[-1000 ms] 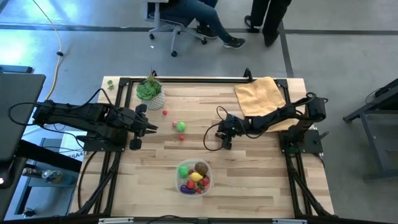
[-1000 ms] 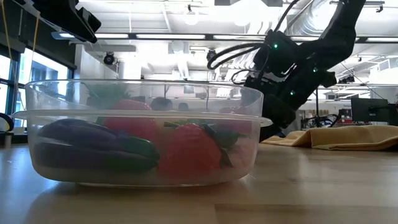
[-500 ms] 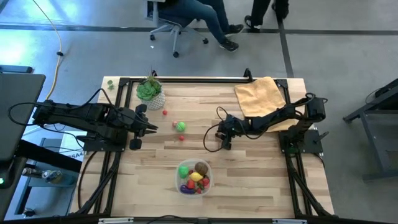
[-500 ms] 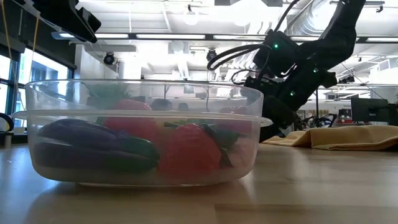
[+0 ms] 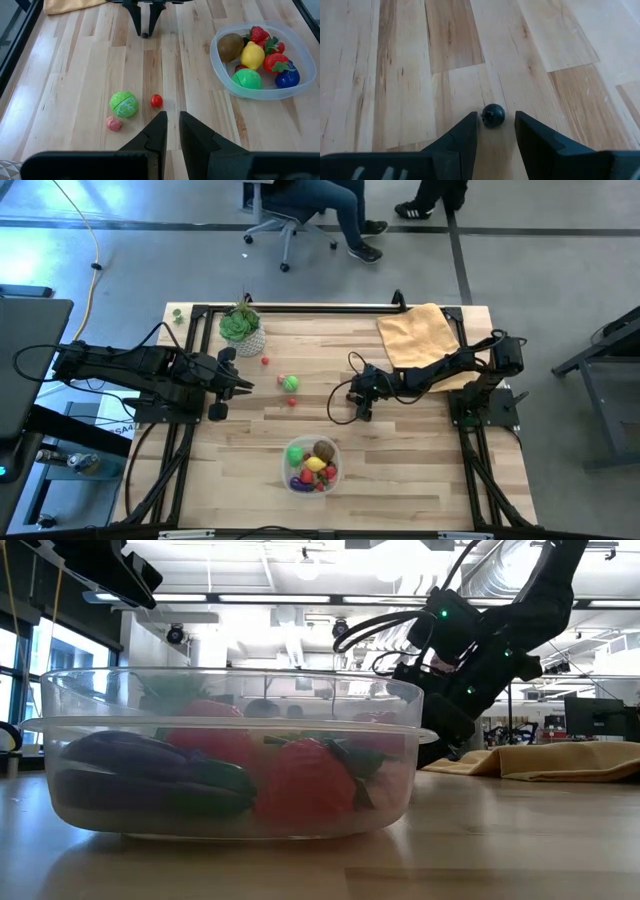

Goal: Pick and placing Produce into tupperware
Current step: Put the blueberry into the transparent bin

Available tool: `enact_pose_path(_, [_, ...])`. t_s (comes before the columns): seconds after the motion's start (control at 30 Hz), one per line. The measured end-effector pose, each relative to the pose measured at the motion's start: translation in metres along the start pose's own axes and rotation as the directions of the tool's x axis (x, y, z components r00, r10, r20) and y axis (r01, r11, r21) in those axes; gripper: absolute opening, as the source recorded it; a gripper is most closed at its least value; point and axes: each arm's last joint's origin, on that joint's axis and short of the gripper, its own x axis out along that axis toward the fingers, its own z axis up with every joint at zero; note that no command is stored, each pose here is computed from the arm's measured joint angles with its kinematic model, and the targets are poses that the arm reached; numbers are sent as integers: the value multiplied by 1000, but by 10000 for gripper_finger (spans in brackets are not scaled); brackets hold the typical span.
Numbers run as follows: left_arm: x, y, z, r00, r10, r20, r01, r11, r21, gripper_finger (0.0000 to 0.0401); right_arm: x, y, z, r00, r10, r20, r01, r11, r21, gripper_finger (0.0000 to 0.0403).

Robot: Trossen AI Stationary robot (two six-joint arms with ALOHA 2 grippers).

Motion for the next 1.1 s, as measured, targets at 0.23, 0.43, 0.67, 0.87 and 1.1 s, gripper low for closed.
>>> enact_pose_path(0.23, [0,0,0,1000,0,0,0,1000,0,40,0,0,0,1000,2,1,-2,1000,0,102])
enact_pose_path(0.43, [0,0,0,1000,0,0,0,1000,0,40,0,0,0,1000,3,3,-3,1000,18,78])
enact_pose_path(0.67, [0,0,0,1000,0,0,0,1000,0,40,0,0,0,1000,3,5,-3,1000,18,64])
enact_pose_path(0.87, [0,0,0,1000,0,0,0,1000,0,40,0,0,1,1000,3,8,-3,1000,17,50])
enact_pose_path(1.1, [0,0,0,1000,0,0,0,1000,0,40,-2,2,4,999,18,32,-19,1000,17,49])
